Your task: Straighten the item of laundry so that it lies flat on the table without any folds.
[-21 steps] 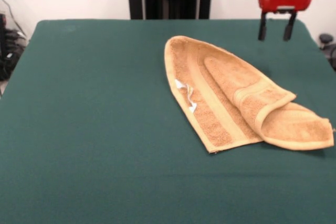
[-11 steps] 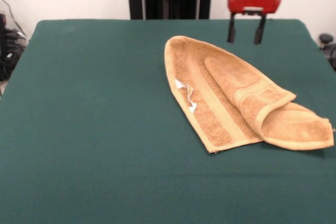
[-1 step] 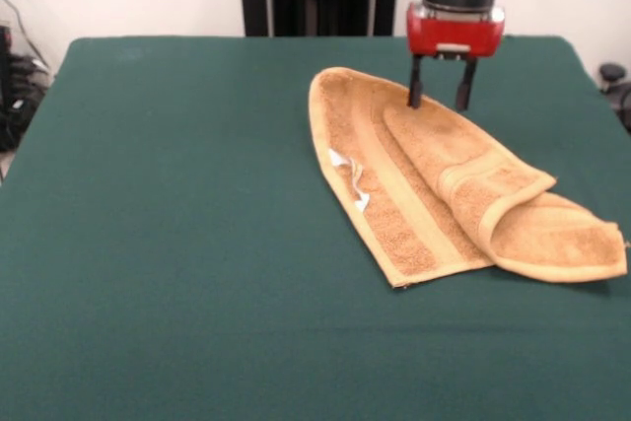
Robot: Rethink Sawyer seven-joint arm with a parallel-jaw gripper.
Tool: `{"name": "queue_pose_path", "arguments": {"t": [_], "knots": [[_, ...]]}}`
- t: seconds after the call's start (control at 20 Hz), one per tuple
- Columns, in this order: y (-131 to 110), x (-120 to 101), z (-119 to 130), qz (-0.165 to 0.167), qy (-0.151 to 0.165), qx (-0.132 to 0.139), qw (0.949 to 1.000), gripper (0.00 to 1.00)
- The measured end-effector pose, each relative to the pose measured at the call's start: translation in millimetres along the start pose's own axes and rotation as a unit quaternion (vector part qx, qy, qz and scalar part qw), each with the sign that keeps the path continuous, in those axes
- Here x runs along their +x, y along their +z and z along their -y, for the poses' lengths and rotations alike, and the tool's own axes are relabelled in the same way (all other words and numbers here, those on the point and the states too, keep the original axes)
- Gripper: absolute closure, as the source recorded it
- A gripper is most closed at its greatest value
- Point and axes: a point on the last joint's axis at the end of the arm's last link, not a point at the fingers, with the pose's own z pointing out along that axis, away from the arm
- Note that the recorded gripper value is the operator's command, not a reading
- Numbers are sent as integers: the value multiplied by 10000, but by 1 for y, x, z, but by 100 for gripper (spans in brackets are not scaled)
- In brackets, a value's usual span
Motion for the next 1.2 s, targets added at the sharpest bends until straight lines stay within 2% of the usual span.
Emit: {"name": "queue_pose_path", "arguments": {"t": [0.6,1.2], "knots": [[38,36,-2,-73,-77,44,9999,0],[37,37,-4,27,-125,41,9999,0]]}}
